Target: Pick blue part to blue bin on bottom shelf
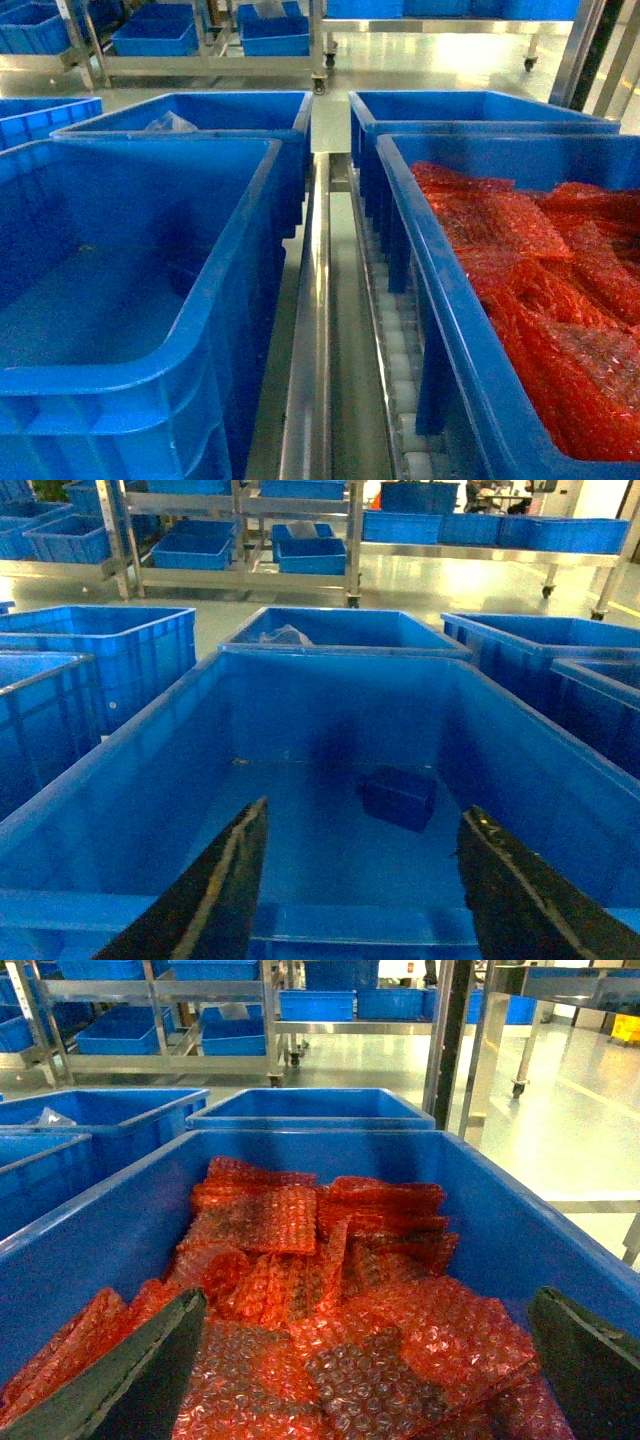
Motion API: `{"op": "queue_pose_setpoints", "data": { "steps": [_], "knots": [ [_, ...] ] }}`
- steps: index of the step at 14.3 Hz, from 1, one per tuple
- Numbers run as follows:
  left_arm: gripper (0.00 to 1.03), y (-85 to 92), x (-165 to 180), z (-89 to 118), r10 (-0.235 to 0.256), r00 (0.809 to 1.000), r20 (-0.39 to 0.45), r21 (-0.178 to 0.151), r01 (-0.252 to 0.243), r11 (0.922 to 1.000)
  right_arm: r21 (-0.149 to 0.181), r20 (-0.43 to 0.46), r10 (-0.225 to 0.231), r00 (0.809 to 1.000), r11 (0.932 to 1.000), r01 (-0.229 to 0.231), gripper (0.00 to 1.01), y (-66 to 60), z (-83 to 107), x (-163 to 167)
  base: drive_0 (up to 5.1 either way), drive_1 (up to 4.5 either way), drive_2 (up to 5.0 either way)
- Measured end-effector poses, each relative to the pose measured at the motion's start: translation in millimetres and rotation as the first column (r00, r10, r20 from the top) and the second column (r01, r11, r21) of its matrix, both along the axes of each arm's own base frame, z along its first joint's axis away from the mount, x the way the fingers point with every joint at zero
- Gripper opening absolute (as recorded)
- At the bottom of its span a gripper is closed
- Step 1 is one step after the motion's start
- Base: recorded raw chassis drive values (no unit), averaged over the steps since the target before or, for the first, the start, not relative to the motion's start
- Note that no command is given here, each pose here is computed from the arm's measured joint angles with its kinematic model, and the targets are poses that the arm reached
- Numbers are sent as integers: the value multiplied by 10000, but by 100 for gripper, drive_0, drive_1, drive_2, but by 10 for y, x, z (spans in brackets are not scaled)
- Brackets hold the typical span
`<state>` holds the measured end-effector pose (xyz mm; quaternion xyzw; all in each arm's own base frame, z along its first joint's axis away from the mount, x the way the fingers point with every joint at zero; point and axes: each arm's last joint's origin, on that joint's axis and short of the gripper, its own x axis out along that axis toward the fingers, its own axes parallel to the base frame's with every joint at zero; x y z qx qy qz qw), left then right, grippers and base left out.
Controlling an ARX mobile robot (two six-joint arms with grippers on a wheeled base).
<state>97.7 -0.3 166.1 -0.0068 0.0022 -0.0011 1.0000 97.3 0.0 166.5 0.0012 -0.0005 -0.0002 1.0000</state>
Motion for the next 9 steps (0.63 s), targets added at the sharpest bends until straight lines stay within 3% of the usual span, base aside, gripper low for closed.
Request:
{"op": "queue_pose_setpoints", "data": {
  "steps": [1,9],
  "knots": [
    [99,0,0,0,0,10000,0,4,0,10000,0,0,0,10000,10000,0,98,0,0,0,0,0,0],
    [98,0,0,0,0,10000,0,23,0,10000,0,4,0,10000,10000,0,98,0,0,0,0,0,0]
  ]
}}
